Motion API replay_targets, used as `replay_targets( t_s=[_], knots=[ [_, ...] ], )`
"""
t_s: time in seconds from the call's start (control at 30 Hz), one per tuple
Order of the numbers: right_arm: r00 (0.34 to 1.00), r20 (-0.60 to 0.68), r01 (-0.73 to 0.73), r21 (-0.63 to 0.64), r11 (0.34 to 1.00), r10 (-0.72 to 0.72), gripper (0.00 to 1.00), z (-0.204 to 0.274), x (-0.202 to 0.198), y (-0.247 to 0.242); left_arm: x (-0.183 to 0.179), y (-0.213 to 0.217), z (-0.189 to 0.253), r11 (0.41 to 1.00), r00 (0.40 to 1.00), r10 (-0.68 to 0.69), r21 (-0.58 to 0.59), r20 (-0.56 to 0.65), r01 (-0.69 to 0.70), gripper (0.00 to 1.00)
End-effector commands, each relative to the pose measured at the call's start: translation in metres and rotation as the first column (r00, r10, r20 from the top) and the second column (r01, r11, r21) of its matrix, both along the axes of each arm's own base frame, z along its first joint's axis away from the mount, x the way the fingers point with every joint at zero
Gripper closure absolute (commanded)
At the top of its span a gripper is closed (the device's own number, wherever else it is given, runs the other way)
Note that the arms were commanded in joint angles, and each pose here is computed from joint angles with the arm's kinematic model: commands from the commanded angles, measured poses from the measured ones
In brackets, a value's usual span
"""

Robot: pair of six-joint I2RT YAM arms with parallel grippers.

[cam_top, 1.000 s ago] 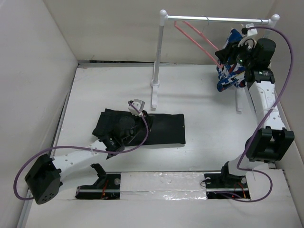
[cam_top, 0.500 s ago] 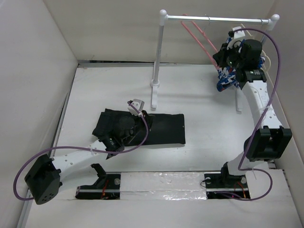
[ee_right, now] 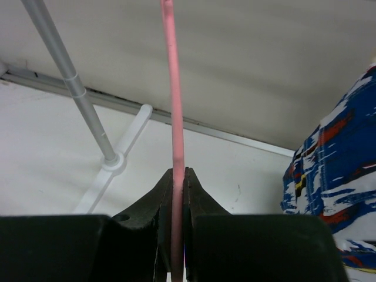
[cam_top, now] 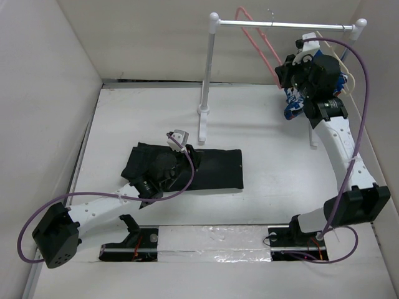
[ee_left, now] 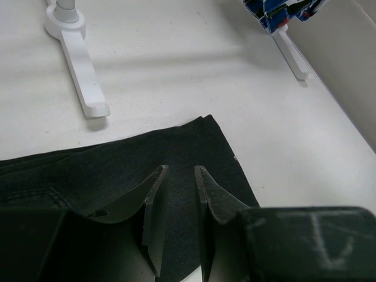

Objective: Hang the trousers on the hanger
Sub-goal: Pick up the hanger from the clothesline, then place the trousers on the hanger.

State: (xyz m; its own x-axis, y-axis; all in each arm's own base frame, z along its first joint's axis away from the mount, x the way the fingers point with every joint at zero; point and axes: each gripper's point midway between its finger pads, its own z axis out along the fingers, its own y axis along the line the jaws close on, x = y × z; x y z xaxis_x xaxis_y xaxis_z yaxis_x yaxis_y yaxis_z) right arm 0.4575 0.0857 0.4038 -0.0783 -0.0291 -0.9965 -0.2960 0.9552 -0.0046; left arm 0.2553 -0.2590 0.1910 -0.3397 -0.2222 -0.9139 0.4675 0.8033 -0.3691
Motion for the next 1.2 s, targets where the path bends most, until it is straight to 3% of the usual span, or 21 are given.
replay_targets(
  t_s=[0.0, 0.23, 0.47, 0.63, 0.73, 0.9, 1.03, 1.17],
  knots=[
    [0.986, 0.146, 0.079, 0.042, 0.996, -0.084, 1.00, 0.047, -0.010, -0.012, 0.002, -0.002, 0.024, 0.998, 0.999, 0.009, -0.058, 0.040, -0.007, 0.79],
    [0.985, 0.096, 0.141, 0.039, 0.989, -0.145, 1.00, 0.022, -0.025, -0.031, 0.001, -0.006, 0.023, 0.998, 0.999, -0.010, -0.061, 0.032, 0.012, 0.72],
    [0.982, 0.041, 0.179, 0.086, 0.980, -0.183, 1.00, -0.033, -0.065, -0.039, -0.005, -0.020, 0.020, 0.994, 0.997, -0.080, -0.073, 0.020, 0.081, 0.67],
    [0.976, -0.061, 0.212, 0.091, 0.973, -0.207, 1.00, -0.111, -0.111, -0.030, -0.006, -0.037, 0.012, 0.987, 0.990, -0.136, -0.086, -0.021, 0.134, 0.66],
    [0.967, -0.130, 0.233, 0.107, 0.967, -0.218, 1.00, -0.157, -0.137, -0.027, -0.008, -0.051, 0.015, 0.974, 0.984, -0.170, -0.160, -0.056, 0.159, 0.66],
    [0.962, -0.222, 0.198, 0.165, 0.966, -0.160, 1.00, -0.209, -0.170, -0.003, -0.016, -0.100, 0.018, 0.952, 0.955, -0.248, -0.221, -0.159, 0.211, 0.66],
    [0.947, -0.288, 0.198, 0.176, 0.964, -0.142, 1.00, -0.239, -0.187, 0.007, -0.014, -0.144, 0.044, 0.935, 0.952, -0.271, -0.276, -0.145, 0.224, 0.61],
    [0.941, -0.313, 0.194, 0.193, 0.962, -0.127, 1.00, -0.261, -0.199, 0.016, -0.005, -0.178, 0.022, 0.932, 0.934, -0.287, -0.285, -0.212, 0.222, 0.57]
  ],
)
